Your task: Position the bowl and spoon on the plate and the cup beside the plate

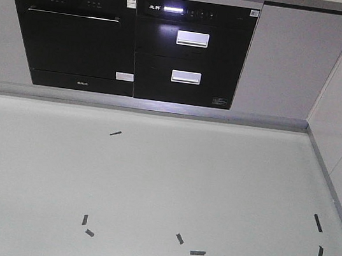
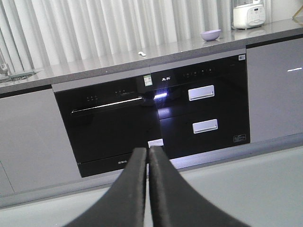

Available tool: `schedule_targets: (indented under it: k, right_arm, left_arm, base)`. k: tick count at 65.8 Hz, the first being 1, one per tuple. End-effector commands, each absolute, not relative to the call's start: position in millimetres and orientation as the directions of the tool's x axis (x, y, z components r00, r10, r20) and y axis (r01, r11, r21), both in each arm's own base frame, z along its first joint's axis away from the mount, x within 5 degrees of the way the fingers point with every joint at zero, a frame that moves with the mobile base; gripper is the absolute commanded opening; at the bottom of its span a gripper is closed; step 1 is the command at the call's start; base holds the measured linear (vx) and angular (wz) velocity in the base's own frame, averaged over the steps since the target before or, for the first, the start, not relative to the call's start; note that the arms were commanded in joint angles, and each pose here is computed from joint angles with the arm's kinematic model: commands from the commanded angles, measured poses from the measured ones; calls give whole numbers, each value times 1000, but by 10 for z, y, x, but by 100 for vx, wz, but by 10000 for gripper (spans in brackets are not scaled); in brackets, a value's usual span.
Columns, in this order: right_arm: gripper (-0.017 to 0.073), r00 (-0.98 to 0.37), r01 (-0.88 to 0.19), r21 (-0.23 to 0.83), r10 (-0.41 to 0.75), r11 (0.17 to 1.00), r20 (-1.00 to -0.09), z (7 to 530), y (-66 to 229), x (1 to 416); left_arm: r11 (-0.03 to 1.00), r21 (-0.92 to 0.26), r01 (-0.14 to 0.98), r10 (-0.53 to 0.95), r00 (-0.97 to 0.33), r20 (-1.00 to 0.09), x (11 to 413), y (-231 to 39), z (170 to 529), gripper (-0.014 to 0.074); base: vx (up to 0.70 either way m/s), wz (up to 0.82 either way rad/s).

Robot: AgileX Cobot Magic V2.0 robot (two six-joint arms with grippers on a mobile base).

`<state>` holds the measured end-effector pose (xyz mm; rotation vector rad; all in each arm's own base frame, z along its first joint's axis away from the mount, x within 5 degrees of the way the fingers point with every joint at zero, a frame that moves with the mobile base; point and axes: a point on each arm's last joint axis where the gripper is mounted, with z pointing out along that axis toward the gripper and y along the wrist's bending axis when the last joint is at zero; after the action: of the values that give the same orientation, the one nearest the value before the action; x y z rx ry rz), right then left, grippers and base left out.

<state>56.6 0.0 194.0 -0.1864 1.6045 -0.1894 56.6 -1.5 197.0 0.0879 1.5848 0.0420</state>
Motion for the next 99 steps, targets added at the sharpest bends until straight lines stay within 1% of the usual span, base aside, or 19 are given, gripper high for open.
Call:
schedule_targets:
  k: [1,99]
  right_arm:
    - [-5,29,21,-245,-245,969,-969,2007,-6,563]
    - [-5,29,21,-245,-245,969,-969,2007,-6,563]
  left_arm:
    - [996,79,27,78,47,-996,563,-17,1961,-6]
    - [996,79,27,78,47,-996,563,-17,1961,-6]
  base:
    - [0,0]
    - [0,0]
